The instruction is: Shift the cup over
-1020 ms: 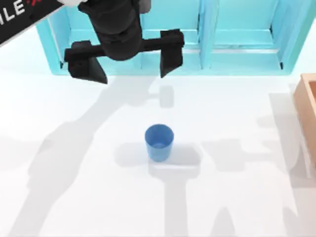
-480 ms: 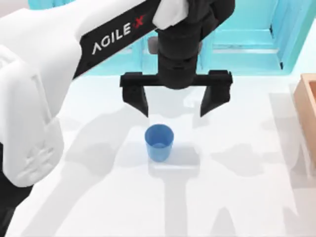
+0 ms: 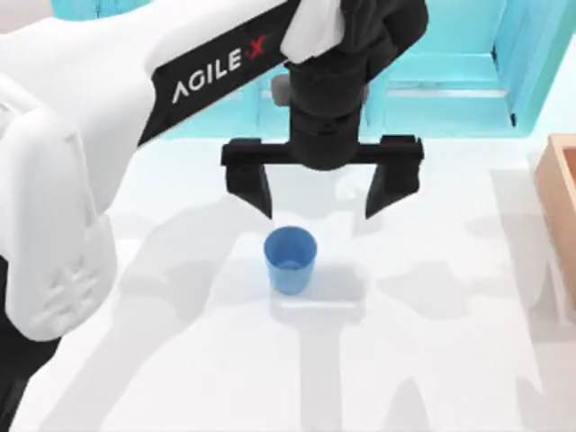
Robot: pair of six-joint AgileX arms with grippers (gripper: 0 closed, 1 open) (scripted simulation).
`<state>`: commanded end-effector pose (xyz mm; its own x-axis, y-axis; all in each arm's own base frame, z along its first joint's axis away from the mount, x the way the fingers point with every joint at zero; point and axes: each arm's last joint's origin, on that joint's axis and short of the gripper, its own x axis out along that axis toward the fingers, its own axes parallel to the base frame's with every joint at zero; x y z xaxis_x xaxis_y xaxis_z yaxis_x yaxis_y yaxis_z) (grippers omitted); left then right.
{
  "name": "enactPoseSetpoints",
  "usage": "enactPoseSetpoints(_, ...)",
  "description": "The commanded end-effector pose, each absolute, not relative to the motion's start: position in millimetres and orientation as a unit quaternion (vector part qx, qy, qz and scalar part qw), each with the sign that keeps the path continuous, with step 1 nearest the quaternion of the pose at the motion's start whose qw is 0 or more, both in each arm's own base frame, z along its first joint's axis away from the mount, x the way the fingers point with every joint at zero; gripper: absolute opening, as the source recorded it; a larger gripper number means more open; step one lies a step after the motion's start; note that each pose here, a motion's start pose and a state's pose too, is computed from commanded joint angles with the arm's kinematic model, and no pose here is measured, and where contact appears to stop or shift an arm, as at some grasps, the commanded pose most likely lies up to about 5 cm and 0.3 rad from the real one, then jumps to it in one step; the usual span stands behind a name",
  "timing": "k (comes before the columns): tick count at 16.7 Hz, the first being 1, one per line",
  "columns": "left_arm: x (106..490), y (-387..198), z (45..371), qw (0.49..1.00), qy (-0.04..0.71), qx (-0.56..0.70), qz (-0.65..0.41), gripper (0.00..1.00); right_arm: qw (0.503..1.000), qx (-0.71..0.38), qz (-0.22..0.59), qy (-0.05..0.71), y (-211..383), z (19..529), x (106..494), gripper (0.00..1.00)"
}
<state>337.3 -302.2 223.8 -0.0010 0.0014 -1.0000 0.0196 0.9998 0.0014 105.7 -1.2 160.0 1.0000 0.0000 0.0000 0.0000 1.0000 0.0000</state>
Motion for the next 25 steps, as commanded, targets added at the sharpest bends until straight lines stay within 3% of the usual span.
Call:
enactPoseSetpoints(7,336.8,-303.0,144.5,0.708,0.707,0.007,-0.007,1.0,1.0,0.0,0.0,0.0,-1.2,160.0,105.7,1.0)
enactPoseSetpoints(13,335.4,-301.9,135.0,0.707,0.707,0.007,-0.007,1.0,1.0,0.0,0.0,0.0,-1.2,160.0,105.7,1.0)
enactPoseSetpoints(25,335.4,-301.9,135.0,0.707,0.707,0.007,-0.007,0.1,1.0,0.0,0.0,0.0,-1.2,160.0,105.7,1.0)
